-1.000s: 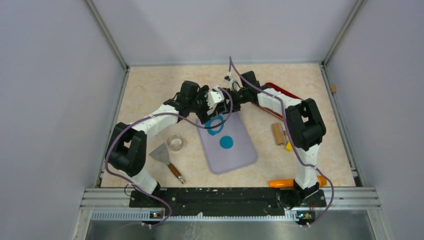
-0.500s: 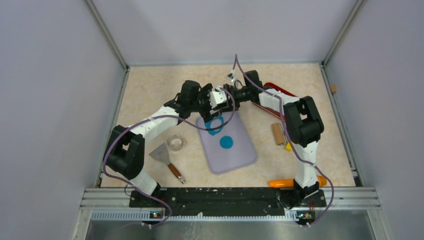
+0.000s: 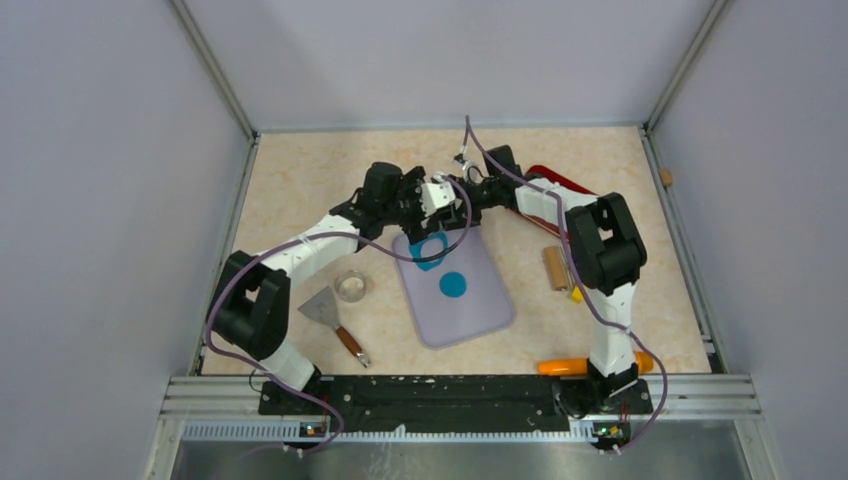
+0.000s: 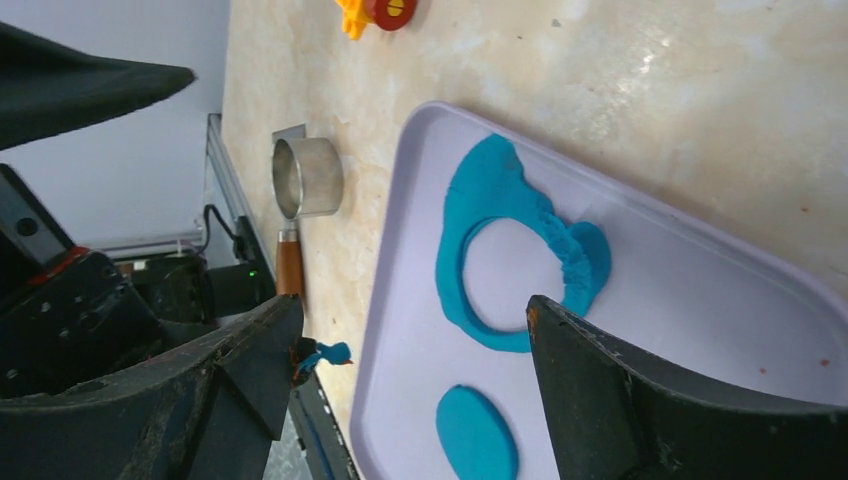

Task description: Roll out the dumpling wrappers from the dough

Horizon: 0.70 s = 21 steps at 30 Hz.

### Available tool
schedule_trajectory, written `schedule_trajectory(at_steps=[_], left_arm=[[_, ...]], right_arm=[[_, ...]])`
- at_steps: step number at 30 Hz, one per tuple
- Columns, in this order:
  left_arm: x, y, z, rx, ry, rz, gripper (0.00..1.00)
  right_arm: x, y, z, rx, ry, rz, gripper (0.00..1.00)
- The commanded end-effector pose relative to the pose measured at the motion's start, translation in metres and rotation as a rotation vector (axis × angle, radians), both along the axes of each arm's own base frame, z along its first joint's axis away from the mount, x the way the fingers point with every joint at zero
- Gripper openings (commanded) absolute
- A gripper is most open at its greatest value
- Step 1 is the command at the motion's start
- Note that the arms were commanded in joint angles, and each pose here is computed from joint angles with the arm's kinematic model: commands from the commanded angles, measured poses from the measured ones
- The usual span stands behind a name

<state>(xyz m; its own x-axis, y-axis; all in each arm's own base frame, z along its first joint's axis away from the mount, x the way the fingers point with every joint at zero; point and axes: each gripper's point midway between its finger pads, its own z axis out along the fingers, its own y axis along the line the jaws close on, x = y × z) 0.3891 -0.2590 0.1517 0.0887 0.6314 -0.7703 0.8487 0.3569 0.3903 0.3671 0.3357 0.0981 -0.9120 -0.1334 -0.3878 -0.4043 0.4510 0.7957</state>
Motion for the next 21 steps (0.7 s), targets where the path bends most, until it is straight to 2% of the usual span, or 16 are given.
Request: schedule_trajectory(at_steps=[1,7,14,17,21], left_arm=[[0.013,0.006,0.057,-0.070,-0.172,0.043,0.99],[0.005,0.014,0.058,-0.059,-0.170,0.058,0.99],[-0.018,0.026,0.041,-0.038,-0.083,0.071,0.99],[-0.031,0.032,0.047,-0.099,-0.026,0.103,0.99],[-0.049,0.035,0.051,-0.158,0.040,0.124,0.99]], right_arm=[[0.000,-0.010,-0.012,-0.097,-0.025,-0.024,0.83],[0.005,-0.018,-0.023,-0.132,-0.012,-0.061,0.83],[0.001,-0.001,0.012,0.027,-0.044,0.017,0.85],[0.006,-0.010,0.008,-0.069,-0.154,0.019,0.85],[0.002,-0.013,0.019,-0.075,-0.253,0.065,0.85]])
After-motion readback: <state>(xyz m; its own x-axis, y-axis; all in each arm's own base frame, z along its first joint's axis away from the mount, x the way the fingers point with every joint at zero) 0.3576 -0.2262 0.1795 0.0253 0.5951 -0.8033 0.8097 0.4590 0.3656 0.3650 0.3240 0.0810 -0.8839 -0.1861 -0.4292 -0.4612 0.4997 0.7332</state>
